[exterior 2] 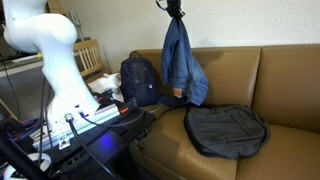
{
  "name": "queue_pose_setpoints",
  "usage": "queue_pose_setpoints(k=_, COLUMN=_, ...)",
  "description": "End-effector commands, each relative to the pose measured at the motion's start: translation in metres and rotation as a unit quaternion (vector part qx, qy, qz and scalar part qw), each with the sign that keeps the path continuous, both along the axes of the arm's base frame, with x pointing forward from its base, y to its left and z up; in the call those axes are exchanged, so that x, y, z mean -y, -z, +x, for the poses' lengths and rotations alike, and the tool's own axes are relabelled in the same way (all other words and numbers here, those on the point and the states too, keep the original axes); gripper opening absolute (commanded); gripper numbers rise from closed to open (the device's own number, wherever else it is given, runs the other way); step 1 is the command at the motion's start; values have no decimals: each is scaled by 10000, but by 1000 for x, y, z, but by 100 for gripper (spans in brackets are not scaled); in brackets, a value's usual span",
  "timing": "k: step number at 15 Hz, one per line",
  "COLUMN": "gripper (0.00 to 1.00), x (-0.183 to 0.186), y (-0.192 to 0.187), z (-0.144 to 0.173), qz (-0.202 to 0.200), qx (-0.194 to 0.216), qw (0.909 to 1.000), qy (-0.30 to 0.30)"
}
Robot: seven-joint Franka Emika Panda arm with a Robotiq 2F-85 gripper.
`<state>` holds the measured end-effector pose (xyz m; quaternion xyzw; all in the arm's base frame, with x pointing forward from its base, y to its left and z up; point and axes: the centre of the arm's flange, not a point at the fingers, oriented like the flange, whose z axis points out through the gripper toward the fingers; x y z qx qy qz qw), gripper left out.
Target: Arrange the cloth and the bags on the table
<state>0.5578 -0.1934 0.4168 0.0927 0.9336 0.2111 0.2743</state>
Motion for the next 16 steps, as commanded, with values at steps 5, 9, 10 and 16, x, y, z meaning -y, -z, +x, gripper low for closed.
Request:
queue_pose_setpoints(k=5, gripper=2, x=-44, y=-26, z=31, qz=2122, qx=-268, qw=9768, qy=-99)
queue_pose_setpoints(k=9, gripper=2, x=-18, y=97, z=18, qz=2357, qx=-562, qw=9668, qy=808)
queue_pose_setpoints(k=10, gripper=2, x=-6, y=129, z=13, qz=2049, qx=-501, qw=9727, qy=967)
queue_pose_setpoints(k=16, gripper=2, x=43, y=258, z=-11, qz=526, qx=-908, qw=9841, qy=1434)
